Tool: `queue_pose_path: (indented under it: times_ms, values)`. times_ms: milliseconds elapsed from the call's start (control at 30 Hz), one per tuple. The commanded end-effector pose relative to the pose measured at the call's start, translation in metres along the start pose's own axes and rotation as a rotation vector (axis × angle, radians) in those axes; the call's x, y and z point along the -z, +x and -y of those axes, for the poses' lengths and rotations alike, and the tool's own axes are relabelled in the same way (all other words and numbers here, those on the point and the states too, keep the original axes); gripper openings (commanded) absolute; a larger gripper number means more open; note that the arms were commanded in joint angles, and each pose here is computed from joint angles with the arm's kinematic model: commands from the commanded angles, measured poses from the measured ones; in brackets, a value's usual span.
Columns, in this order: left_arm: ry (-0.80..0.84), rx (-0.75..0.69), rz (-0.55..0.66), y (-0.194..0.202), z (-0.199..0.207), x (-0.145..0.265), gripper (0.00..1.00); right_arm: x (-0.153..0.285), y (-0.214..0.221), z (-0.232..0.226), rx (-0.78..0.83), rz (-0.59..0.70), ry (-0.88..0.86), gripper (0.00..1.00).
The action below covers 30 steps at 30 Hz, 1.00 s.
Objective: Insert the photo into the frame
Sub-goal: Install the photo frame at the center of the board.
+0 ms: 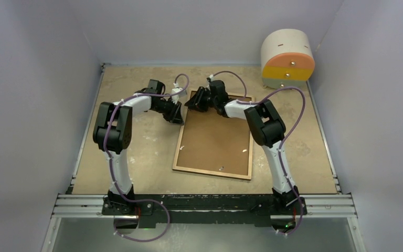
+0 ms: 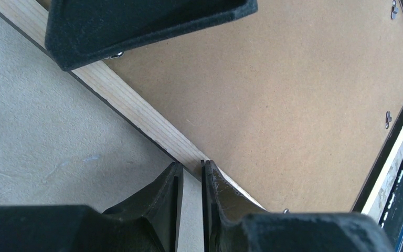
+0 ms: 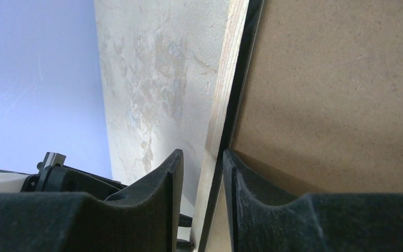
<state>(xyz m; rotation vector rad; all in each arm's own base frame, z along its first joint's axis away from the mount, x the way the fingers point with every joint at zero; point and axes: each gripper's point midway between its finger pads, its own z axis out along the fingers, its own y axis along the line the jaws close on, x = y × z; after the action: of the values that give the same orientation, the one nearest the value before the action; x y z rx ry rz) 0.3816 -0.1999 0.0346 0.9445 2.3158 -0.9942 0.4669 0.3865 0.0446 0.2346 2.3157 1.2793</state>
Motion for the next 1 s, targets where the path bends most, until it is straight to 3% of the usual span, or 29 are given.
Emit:
queue_pose_path:
  times_ms: [0, 400, 967]
  values:
    - [-0.003, -0.033, -0.041, 0.015, 0.003, -0.002, 0.19, 0.001, 0.012, 0.005, 0.039, -0.092, 0.010, 0.36]
    - [-0.007, -0.048, -0.029, 0.010, 0.006, 0.007, 0.19, 0.024, -0.040, -0.008, 0.098, -0.002, 0.016, 0.45]
    - [-0.007, -0.042, -0.032, 0.014, 0.004, 0.009, 0.18, -0.007, 0.005, 0.009, 0.093, -0.120, 0.030, 0.46]
